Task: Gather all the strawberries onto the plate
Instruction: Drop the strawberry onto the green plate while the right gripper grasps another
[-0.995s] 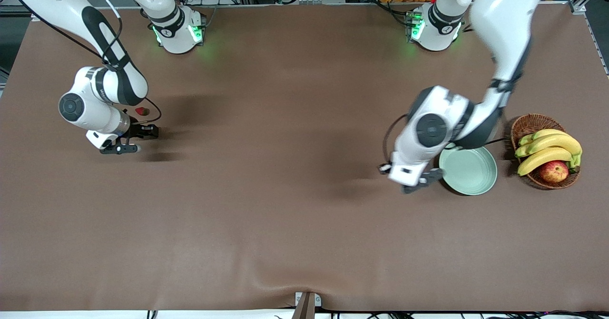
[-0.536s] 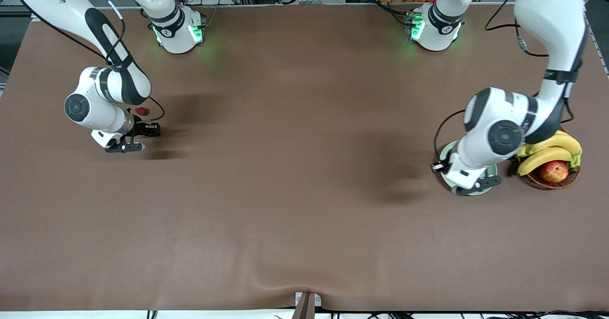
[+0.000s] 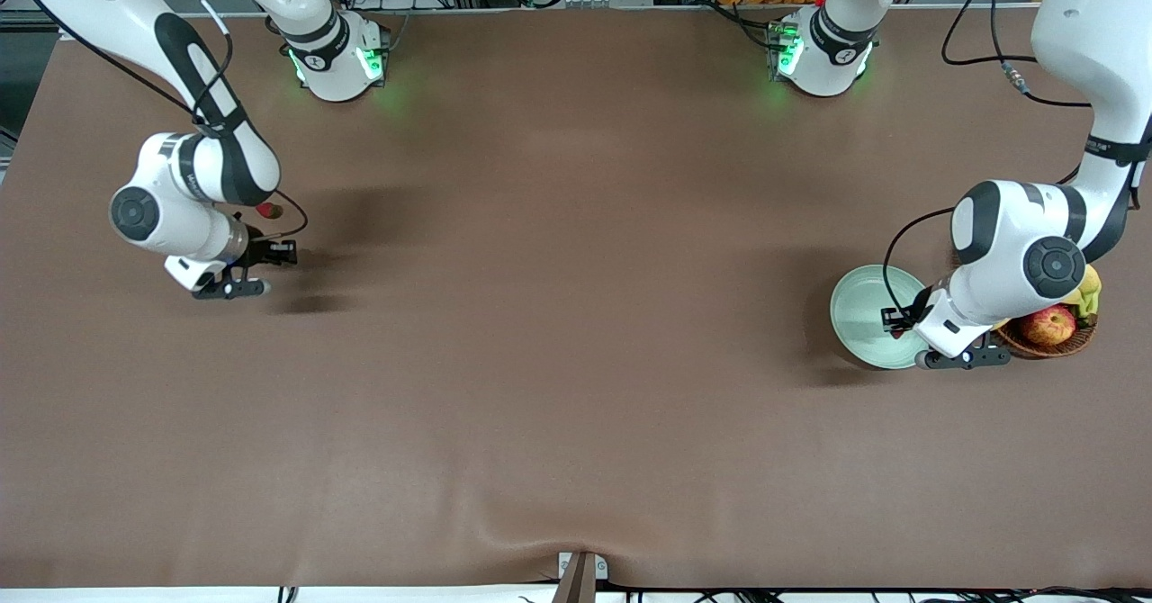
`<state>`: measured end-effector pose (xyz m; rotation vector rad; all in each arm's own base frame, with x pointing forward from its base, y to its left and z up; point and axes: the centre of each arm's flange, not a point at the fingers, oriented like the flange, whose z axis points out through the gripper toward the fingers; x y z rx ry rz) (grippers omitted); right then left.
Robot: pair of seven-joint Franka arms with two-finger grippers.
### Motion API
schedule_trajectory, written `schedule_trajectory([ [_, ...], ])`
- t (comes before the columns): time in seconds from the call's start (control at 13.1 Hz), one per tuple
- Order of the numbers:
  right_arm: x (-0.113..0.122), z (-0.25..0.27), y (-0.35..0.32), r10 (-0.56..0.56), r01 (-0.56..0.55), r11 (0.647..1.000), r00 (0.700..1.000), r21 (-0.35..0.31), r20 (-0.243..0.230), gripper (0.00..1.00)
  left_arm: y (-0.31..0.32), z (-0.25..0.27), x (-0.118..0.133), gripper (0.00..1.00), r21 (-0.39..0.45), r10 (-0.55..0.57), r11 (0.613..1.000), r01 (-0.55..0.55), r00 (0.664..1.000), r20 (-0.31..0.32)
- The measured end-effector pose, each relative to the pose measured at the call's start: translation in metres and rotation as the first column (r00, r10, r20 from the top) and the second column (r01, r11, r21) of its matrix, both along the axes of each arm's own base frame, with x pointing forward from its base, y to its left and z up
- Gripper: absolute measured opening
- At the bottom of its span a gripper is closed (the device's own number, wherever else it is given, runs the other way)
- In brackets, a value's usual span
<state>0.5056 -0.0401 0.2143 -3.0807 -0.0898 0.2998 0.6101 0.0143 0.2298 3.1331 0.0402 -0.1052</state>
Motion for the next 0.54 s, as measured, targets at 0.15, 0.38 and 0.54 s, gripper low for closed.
schedule_trajectory([
  [0.15,0.034,0.034,0.021,-0.033,0.033,0.999,0.999,0.036,0.018,0.29,-0.002,-0.012,0.0,0.32,0.014,-0.037,0.999,0.037,0.999,0.002],
  [0.38,0.083,0.062,0.056,-0.096,0.091,0.992,0.994,0.085,0.058,0.29,0.005,-0.004,0.007,0.58,0.032,-0.063,0.998,0.061,0.997,0.04],
  [0.54,0.116,0.061,0.086,-0.181,0.169,0.974,0.981,0.15,0.068,0.29,0.015,0.026,0.016,0.78,0.051,-0.081,0.996,0.077,0.993,0.089],
])
